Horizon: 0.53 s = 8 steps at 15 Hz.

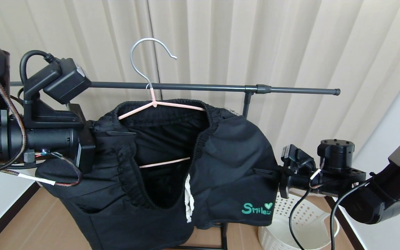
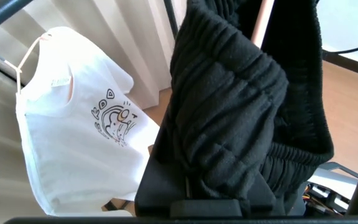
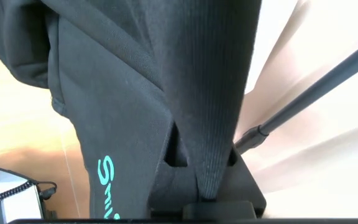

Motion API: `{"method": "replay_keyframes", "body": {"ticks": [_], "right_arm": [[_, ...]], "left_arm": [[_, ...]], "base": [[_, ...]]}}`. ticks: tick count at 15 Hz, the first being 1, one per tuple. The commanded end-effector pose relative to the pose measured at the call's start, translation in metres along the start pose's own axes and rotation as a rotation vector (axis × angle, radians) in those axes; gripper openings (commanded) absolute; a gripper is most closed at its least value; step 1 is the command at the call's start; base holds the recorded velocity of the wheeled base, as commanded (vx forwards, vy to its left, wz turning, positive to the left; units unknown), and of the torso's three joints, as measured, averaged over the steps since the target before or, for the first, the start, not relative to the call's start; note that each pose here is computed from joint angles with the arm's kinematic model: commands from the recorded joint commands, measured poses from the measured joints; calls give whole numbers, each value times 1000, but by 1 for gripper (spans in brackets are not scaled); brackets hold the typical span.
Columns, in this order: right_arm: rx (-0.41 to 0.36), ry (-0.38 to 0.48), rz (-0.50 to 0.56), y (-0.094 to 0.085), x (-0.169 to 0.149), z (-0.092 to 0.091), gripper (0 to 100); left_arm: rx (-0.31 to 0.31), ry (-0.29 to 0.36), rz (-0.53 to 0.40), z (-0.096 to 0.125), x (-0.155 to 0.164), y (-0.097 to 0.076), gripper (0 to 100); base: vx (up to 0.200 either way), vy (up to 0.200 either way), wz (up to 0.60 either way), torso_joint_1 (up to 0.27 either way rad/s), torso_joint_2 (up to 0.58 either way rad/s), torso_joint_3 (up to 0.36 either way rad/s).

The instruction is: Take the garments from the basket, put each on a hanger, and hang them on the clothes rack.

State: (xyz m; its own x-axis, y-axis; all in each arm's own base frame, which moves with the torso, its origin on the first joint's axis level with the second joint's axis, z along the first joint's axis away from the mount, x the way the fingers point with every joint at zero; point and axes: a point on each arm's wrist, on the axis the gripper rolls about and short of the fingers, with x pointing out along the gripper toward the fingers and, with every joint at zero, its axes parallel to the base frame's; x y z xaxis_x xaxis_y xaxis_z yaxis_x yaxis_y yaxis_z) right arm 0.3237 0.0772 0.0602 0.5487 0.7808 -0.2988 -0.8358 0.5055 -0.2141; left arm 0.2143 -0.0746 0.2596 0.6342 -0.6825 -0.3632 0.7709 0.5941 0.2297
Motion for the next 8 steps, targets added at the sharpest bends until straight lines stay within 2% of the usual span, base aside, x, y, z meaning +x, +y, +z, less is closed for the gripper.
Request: {"method": "replay_keyframes", "body": {"ticks": [1, 2, 4, 6, 8], "right_arm": [[-10, -4, -1, 1, -2, 1, 0], [-26, -13, -5, 3, -3, 4, 100], [-46, -38, -19, 2, -8, 15, 100], [-66, -78, -74, 0, -20, 39, 100], [6, -119, -129, 3, -31, 62, 100]], "left_arm": [[-16, 20, 4, -5, 3, 3, 0], [-39, 38, 3, -10, 7, 5, 0], [-89, 57, 0, -13, 14, 7, 0], [-142, 86, -17, -18, 25, 8, 0], [-183, 124, -10, -22, 41, 13, 0]], "base": [[0, 0, 0, 0, 0, 0], [0, 0, 0, 0, 0, 0], [0, 0, 0, 0, 0, 0], [0, 0, 0, 0, 0, 0], [0, 0, 0, 0, 0, 0]]}}
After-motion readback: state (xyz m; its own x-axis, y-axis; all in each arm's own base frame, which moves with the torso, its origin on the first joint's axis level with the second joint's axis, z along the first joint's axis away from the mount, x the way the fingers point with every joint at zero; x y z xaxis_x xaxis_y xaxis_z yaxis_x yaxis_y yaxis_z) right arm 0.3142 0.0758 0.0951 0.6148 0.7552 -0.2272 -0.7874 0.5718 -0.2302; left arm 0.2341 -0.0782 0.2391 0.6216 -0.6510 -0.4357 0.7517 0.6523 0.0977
